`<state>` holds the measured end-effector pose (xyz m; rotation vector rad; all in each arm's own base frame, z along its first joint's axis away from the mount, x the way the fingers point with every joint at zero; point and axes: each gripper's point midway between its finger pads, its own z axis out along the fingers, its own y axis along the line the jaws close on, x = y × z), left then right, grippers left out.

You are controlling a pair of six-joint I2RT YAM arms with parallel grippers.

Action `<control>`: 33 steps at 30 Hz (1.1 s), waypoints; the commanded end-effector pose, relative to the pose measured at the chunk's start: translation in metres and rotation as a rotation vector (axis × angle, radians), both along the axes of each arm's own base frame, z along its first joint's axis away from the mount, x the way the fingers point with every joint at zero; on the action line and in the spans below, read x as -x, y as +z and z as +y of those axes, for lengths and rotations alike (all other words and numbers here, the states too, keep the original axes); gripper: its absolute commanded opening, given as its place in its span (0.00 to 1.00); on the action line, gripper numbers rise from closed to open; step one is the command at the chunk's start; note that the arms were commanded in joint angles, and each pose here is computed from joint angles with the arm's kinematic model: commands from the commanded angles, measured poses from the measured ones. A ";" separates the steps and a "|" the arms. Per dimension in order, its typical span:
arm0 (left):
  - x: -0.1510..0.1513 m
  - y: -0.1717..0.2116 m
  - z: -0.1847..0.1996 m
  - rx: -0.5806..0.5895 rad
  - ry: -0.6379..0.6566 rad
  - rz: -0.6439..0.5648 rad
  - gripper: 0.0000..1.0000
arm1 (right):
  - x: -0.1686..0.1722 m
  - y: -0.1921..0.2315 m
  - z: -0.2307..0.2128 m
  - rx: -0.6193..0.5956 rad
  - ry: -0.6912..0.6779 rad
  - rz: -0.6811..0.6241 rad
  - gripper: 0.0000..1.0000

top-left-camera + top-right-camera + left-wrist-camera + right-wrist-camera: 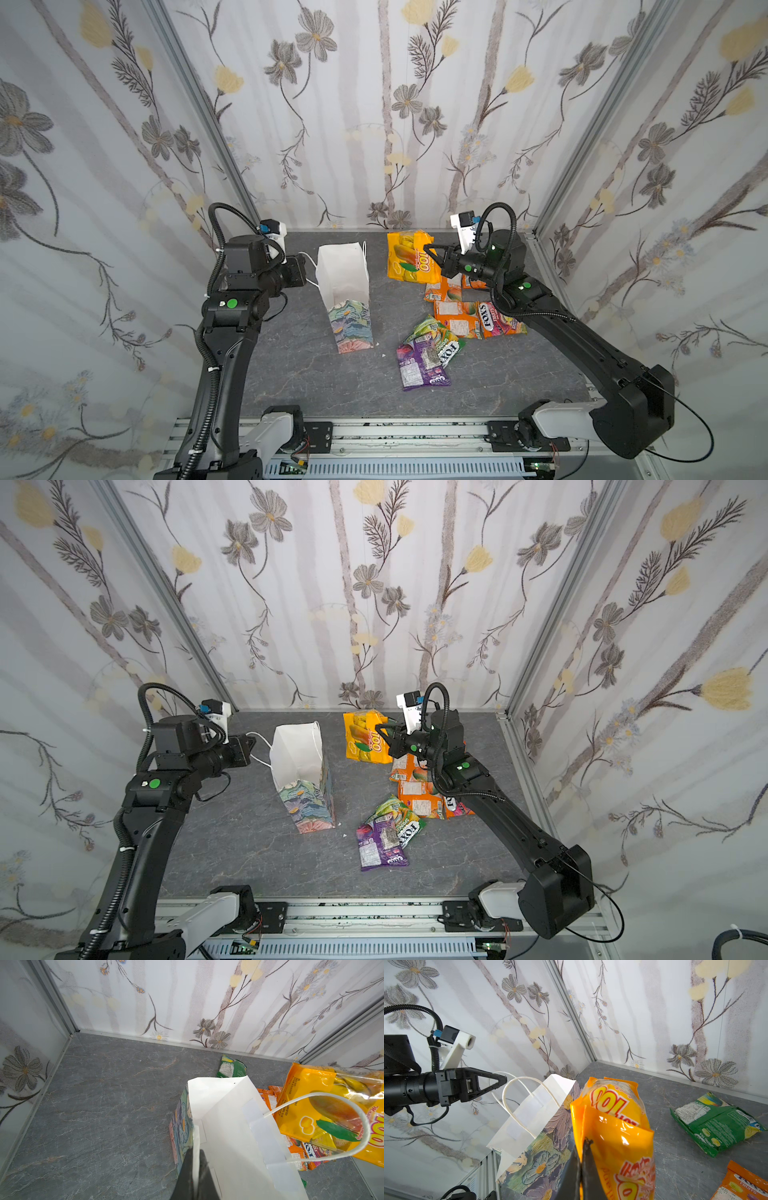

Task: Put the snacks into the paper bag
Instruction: 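Lift the yellow bag with the right gripper and carry it toward the paper bag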

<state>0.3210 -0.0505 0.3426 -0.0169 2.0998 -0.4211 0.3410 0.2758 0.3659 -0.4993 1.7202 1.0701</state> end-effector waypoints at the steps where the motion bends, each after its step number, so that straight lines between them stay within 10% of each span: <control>1: -0.004 0.009 -0.003 0.005 -0.018 -0.040 0.01 | 0.003 0.041 -0.001 -0.038 -0.003 -0.113 0.00; 33: -0.002 0.015 -0.015 0.024 -0.078 -0.067 0.00 | 0.045 0.188 0.033 -0.192 -0.067 -0.315 0.00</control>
